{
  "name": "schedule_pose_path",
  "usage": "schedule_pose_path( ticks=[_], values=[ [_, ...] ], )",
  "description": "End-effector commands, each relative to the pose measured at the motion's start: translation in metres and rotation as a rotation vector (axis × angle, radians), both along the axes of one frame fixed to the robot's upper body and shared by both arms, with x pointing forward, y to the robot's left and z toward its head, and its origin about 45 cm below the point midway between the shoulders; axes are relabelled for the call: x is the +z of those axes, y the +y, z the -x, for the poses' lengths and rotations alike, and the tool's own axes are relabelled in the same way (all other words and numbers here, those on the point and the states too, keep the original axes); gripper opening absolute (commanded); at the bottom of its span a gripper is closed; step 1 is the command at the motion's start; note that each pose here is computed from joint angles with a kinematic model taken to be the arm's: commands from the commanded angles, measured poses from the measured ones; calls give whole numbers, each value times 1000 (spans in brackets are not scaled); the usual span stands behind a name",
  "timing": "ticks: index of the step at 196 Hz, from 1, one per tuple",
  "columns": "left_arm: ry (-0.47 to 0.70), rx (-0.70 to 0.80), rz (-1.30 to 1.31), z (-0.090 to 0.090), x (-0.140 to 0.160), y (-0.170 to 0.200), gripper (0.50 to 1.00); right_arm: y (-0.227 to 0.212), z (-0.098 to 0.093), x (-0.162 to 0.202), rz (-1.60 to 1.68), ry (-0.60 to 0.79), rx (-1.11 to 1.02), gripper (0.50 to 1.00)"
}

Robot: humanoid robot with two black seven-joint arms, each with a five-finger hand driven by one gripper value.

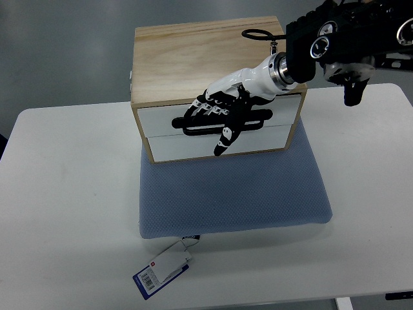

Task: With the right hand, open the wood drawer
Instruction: 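Hook the right hand fingers around the upper drawer's black handle, then pull the upper white drawer out toward the robot with the right hand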

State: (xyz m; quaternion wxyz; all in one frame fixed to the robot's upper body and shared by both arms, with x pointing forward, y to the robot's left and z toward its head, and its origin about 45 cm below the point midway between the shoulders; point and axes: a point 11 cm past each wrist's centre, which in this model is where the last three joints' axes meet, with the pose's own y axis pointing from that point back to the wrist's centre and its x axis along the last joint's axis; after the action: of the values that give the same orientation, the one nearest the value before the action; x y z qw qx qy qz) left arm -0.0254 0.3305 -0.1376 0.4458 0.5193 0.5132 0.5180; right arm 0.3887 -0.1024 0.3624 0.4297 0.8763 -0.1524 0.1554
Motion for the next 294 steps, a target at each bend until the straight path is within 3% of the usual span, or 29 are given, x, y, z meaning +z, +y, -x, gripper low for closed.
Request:
schedule_pose_path(
  ticks=[1,218,294],
  values=[
    [0,0,0,0,0,0,1000,-2,-1,-5,13,0,-11,921],
    [0,0,0,0,0,0,1000,-13,-2,-18,56,12,-41,919],
    [0,0,0,0,0,0,1000,-17,6,-17,71,62,-6,919]
  ],
)
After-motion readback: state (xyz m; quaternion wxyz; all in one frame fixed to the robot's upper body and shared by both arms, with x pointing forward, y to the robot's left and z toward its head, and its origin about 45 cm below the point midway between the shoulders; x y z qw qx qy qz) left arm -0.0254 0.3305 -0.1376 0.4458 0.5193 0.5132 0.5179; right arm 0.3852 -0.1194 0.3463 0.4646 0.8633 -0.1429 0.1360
